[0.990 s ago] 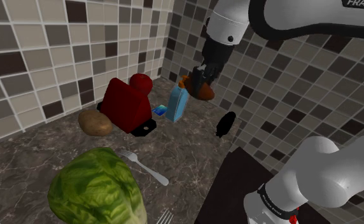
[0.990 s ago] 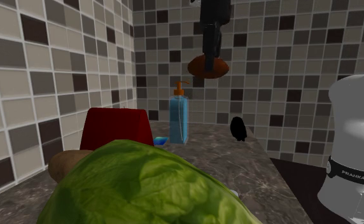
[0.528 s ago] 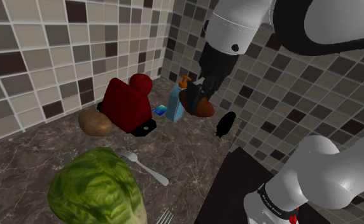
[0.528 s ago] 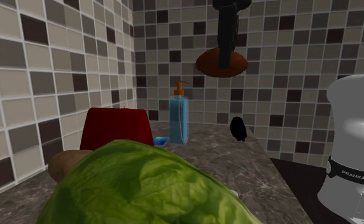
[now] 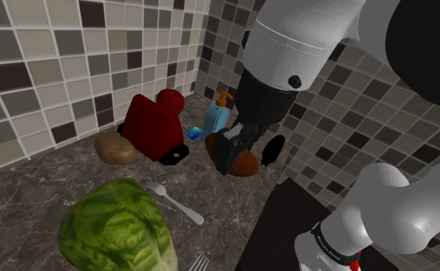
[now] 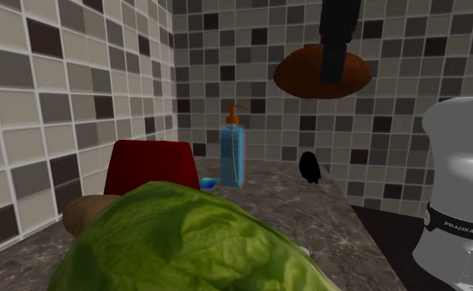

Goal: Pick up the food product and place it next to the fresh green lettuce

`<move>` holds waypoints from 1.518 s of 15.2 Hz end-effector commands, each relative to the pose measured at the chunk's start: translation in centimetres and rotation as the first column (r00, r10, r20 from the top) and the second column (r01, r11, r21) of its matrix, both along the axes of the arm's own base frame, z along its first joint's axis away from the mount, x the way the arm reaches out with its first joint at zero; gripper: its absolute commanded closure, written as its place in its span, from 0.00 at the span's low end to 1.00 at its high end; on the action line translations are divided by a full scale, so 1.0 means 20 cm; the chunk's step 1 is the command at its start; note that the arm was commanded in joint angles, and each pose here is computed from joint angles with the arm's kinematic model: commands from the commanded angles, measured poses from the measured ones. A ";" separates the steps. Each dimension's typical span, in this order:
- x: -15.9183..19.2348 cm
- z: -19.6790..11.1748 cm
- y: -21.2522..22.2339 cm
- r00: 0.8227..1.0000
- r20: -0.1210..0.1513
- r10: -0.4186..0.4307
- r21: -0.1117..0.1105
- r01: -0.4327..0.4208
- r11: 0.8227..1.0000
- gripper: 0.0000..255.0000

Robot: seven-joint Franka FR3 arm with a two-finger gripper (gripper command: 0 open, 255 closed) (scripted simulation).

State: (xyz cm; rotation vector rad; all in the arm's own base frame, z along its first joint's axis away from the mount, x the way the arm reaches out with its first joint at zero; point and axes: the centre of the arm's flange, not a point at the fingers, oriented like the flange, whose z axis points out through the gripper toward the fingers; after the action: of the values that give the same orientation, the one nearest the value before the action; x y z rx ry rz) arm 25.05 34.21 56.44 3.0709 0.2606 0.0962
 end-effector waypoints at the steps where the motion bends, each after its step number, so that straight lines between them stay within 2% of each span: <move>1: -0.08 0.00 0.09 1.000 0.000 -0.002 0.000 0.002 1.000 1.00; 14: -0.64 0.00 0.81 1.000 0.000 -0.002 0.000 0.002 1.000 1.00; 23: -0.64 -0.24 0.81 1.000 0.000 -0.002 0.000 0.002 1.000 1.00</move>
State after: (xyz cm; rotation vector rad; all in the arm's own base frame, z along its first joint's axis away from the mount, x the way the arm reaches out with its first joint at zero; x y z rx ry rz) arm 12.34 50.26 52.16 3.0710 0.2574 0.0951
